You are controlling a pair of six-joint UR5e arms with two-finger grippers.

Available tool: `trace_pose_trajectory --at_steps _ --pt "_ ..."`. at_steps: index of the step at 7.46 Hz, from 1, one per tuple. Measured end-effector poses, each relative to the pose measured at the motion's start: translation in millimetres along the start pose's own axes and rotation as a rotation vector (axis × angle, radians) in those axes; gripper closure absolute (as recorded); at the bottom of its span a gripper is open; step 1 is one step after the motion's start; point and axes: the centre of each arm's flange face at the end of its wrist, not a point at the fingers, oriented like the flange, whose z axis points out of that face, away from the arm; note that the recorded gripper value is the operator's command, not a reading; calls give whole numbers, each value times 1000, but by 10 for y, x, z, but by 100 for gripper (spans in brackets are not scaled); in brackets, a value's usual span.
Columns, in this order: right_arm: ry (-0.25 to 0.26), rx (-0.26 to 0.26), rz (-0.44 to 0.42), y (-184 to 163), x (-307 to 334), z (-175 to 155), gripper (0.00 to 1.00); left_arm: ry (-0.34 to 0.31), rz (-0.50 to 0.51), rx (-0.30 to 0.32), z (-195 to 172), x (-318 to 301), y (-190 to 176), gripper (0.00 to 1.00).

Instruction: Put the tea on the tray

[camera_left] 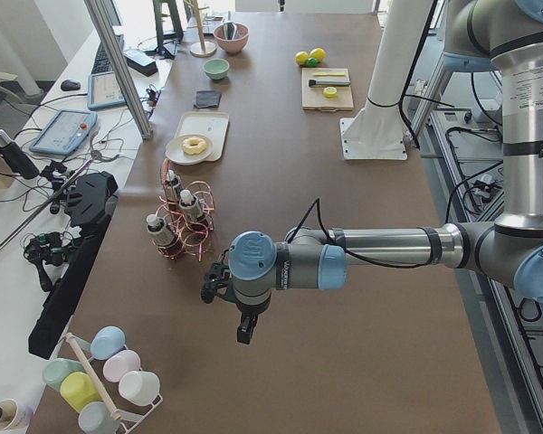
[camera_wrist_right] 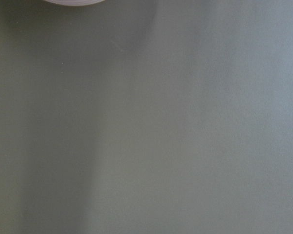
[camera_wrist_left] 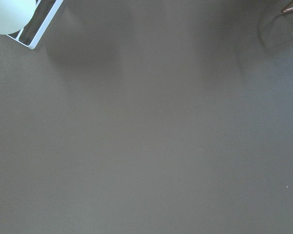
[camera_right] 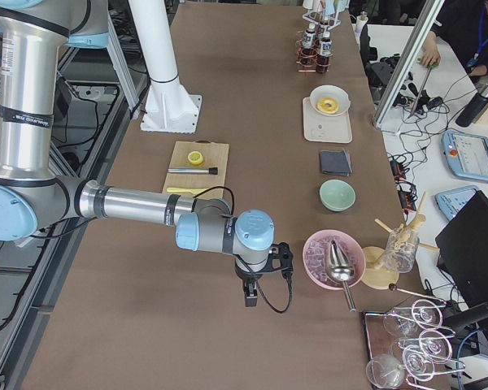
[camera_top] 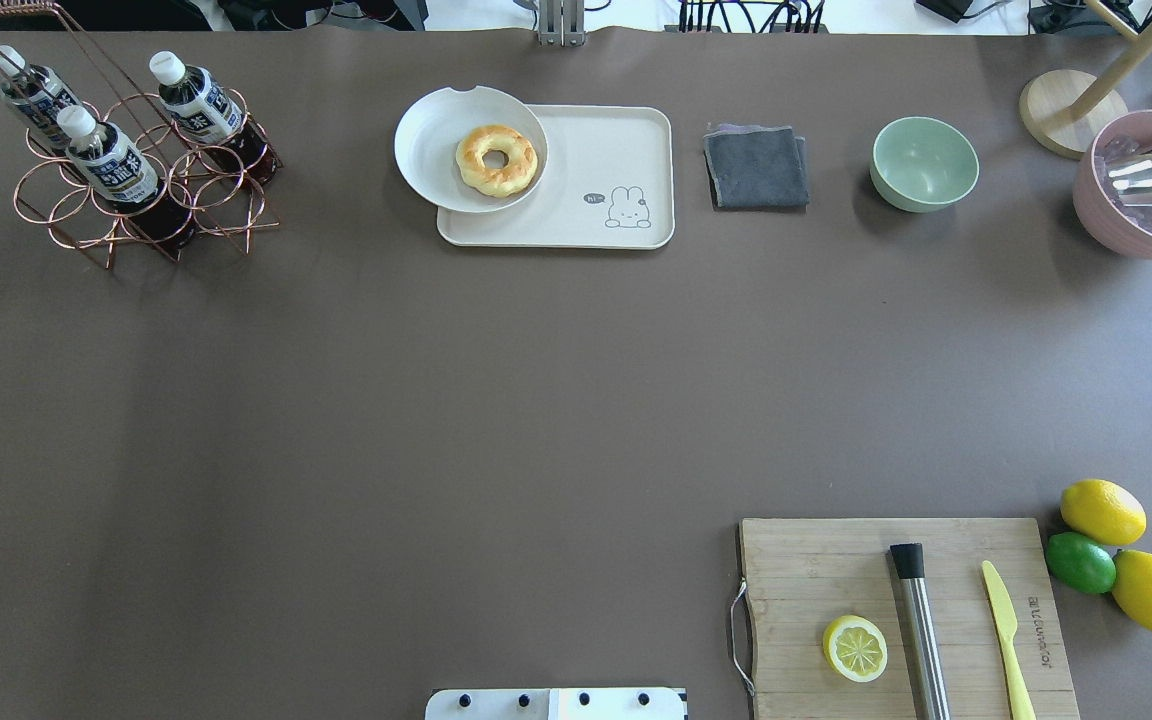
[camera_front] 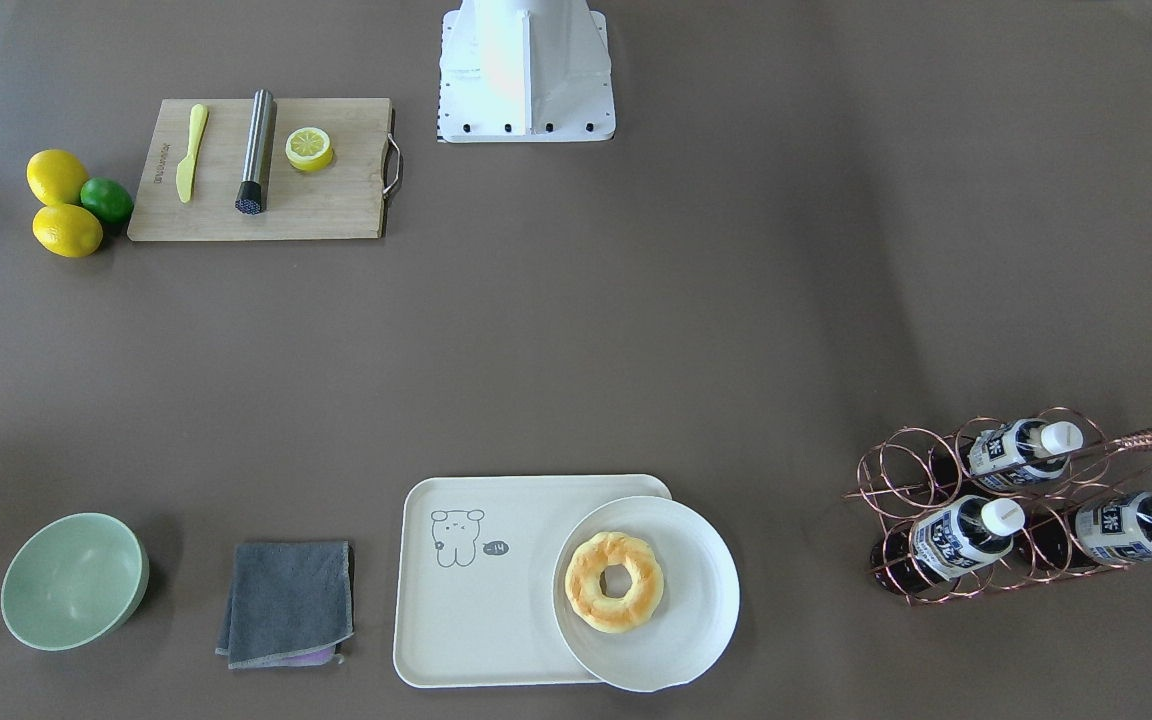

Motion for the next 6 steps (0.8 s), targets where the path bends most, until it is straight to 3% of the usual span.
trace_pose_trajectory --at_steps 6 --pt "-2 1 -1 -3 -7 -5 0 -4 16 17 -73 61 -37 1"
